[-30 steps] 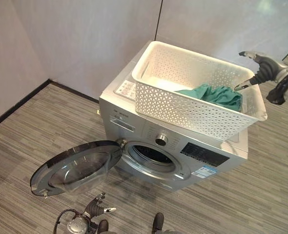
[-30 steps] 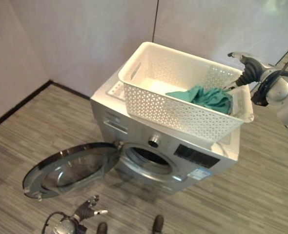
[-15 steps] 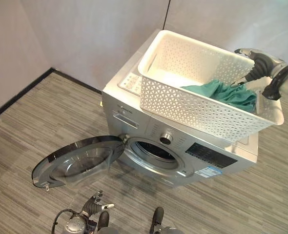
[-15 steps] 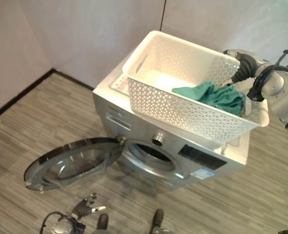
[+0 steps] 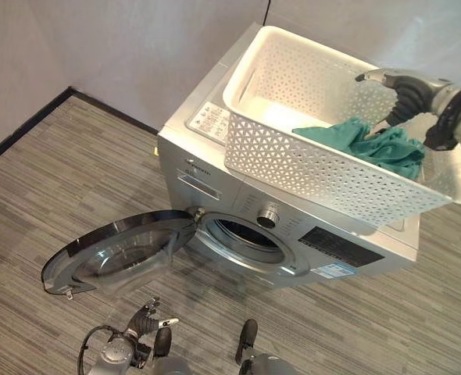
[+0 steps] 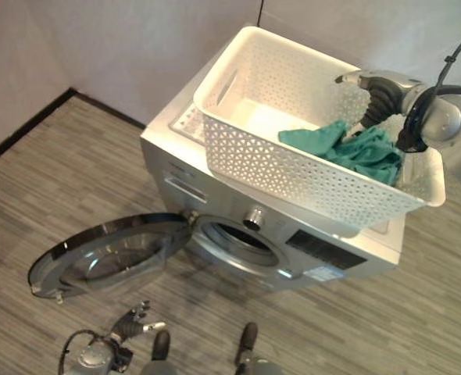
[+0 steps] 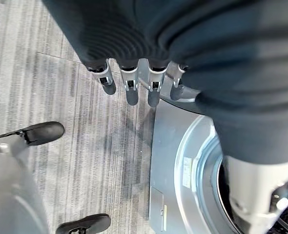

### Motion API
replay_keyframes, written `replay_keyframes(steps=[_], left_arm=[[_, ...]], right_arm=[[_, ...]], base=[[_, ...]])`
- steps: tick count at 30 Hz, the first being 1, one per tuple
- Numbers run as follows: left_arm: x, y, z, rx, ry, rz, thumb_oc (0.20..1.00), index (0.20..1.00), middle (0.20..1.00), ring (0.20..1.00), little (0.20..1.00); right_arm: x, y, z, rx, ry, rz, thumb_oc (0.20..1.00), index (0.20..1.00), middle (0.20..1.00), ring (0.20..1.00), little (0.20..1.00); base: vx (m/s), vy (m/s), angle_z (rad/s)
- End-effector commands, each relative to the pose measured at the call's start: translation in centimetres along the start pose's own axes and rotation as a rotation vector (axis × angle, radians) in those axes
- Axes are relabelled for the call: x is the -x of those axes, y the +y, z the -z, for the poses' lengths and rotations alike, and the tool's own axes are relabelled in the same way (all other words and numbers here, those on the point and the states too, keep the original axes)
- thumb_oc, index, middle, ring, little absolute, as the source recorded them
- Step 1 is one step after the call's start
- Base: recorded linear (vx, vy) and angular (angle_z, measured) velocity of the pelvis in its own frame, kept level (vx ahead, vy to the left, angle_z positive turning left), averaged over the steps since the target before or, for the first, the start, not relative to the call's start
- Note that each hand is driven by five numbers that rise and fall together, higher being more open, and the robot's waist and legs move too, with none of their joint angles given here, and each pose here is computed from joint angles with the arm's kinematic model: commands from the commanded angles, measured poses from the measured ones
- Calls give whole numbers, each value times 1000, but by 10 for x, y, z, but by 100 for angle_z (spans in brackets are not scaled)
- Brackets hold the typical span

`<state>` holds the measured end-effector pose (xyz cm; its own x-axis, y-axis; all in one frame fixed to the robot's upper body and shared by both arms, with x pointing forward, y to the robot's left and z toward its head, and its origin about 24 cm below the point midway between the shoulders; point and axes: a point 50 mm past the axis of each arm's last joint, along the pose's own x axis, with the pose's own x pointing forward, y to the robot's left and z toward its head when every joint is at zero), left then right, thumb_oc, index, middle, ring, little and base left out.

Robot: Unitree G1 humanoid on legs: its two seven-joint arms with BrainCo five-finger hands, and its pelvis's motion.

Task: Grab the laundry basket,head to the washer,open it,put in the laundry and shut it.

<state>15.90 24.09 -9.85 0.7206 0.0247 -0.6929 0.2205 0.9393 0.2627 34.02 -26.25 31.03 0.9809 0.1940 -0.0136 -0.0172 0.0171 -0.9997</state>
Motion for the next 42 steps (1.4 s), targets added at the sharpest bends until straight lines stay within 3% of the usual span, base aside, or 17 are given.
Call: replay_keyframes(steps=[1,24,42], left_arm=[[-4,6,-11,-38,-44,3,1000,1000,1000,1000,1000],[-4,1,-18,-29,-78,25,1000,1000,1000,1000,1000],[-5,3,-41,-46,-177,30,1000,1000,1000,1000,1000]], right_arm=[[23,-25,11,15,46,16,1000,1000,1000,1000,1000],[17,28,39,30,173,-198,1000,1000,1000,1000,1000],[1,68,21,-29,105,-383,1000,1000,1000,1000,1000]], base=[[0,0,0],[-2,0,0],[-32,1,1]])
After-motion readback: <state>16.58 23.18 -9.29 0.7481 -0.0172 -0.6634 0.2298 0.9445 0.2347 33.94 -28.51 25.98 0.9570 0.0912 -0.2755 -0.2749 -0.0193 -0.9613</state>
